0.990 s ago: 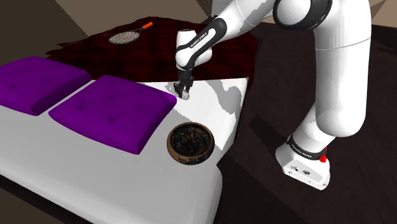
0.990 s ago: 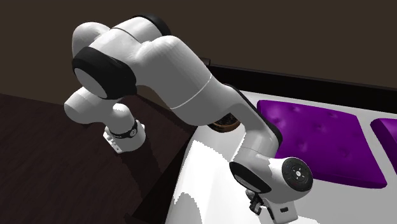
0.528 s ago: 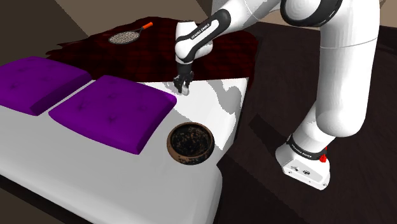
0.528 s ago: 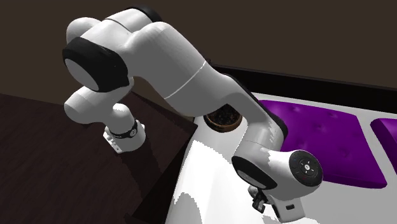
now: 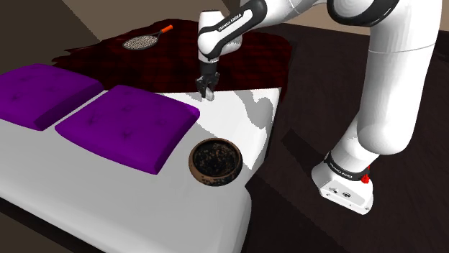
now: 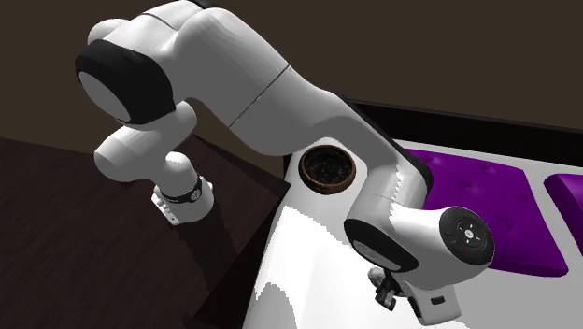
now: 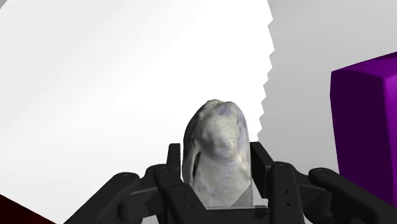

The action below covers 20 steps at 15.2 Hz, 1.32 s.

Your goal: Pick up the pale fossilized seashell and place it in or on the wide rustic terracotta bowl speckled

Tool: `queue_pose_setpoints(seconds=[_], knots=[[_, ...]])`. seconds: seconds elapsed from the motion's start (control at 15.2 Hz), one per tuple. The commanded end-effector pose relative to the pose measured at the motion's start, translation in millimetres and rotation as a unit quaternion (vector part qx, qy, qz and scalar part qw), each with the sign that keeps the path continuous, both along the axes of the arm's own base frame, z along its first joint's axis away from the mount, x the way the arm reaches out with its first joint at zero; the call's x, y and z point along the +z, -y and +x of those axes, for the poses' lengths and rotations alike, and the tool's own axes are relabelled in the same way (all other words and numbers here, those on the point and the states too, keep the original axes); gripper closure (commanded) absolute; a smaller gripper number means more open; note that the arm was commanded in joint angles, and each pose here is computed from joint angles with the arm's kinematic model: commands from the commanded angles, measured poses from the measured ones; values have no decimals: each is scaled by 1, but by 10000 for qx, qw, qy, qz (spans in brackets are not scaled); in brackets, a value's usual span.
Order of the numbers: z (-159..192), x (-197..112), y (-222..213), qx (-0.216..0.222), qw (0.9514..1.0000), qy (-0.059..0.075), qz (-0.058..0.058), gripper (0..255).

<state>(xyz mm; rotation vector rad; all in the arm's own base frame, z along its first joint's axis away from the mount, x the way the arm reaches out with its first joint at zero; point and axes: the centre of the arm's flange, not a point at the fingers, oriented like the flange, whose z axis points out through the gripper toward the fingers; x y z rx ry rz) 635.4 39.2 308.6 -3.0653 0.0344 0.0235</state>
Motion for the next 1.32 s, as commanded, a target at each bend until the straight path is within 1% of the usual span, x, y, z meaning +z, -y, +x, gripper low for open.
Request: queue_pose_setpoints(seconds=[0.0, 0.86, 0.92, 1.25], knots=[[-1, 12, 0, 0, 10000, -2, 0, 255], [-1, 80, 0, 0, 10000, -2, 0, 255], [-1, 82, 0, 0, 10000, -2, 0, 255], [-50, 81, -44, 0, 10000, -2, 0, 255]])
